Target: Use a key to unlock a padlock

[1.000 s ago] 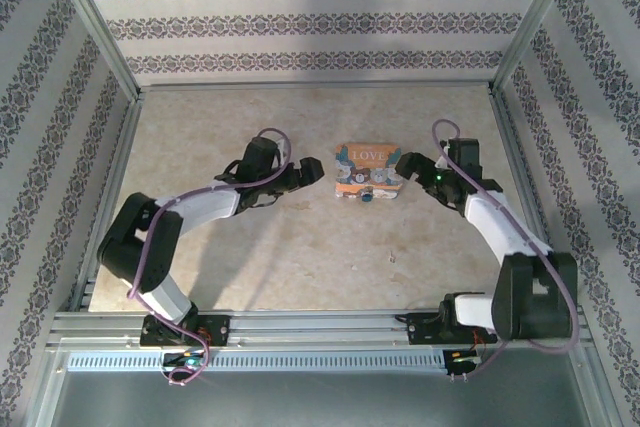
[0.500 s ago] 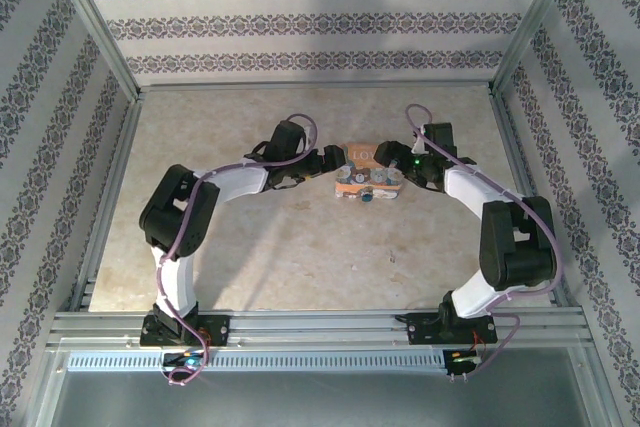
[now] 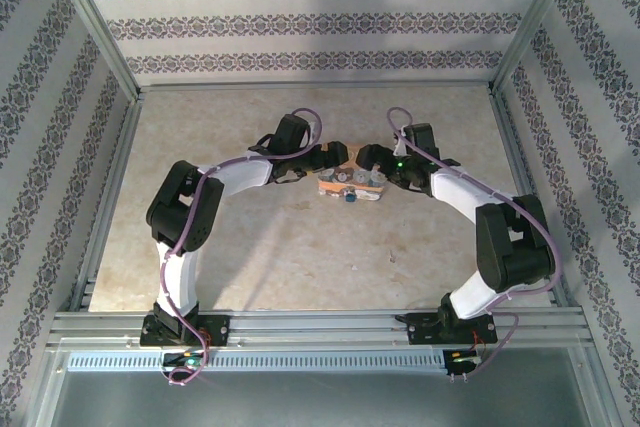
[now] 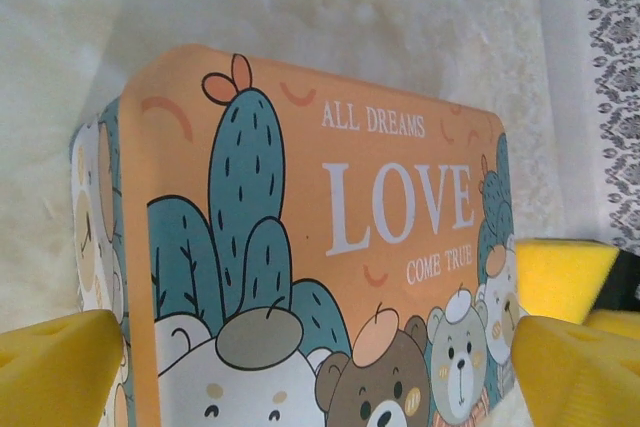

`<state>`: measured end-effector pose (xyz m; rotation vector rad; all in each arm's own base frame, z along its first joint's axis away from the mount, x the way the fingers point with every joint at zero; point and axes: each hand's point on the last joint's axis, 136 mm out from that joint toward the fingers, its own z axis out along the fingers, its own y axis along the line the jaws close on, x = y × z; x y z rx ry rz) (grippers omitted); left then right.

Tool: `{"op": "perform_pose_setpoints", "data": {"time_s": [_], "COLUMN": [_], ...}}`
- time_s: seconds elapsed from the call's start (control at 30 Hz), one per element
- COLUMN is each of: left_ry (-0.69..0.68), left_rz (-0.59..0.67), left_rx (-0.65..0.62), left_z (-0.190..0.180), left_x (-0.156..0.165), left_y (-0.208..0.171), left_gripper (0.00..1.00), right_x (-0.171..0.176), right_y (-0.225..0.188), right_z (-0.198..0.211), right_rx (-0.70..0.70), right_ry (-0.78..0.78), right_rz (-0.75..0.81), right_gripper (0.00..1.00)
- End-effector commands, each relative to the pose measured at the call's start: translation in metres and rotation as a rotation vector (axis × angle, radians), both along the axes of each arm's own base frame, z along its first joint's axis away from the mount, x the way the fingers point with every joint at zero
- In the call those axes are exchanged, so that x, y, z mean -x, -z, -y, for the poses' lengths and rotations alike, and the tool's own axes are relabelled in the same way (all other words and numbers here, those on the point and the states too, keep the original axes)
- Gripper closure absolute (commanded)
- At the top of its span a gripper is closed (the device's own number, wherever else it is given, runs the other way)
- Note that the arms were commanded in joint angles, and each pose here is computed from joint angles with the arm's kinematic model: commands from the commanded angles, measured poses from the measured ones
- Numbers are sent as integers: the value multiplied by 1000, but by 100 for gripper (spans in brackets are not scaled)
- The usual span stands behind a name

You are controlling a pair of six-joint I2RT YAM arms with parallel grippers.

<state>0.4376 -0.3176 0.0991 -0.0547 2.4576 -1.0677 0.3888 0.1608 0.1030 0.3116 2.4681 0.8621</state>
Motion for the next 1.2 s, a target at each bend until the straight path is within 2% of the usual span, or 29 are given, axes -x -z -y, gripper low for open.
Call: {"op": "perform_pose_setpoints", "data": {"time_s": [0.0, 0.23, 0.47, 0.67, 0.83, 1.07, 1.17], "left_ry": [51, -9, -64, -120, -224, -370, -432], "left_rz": [7, 4, 5, 56, 146, 241, 255], "left_rx": [-5, -22, -53, -72, -142, -245, -249], "left_z": [4, -23, -48, -73, -113, -172, -190], "left_x": [15, 15, 16, 15, 24, 69, 91], "left_y": [-11, -10, -9, -27, -36, -44, -42], "left_gripper": [1, 1, 1, 1, 1, 1, 1], "right_x": [12, 32, 45, 48, 70, 123, 148], "right_y": [-11, -13, -16, -21, -21, -30, -33], "right_z": [-44, -74, -79, -39, 4, 44, 53], "right_rx": [-90, -111, -109, 32, 210, 370, 387], "right_ry": [-117, -177, -183, -76, -29, -29, -25], "right_rz": [24, 21, 37, 93, 63, -13, -51], "right_gripper": [2, 2, 2, 2, 2, 2, 7]}}
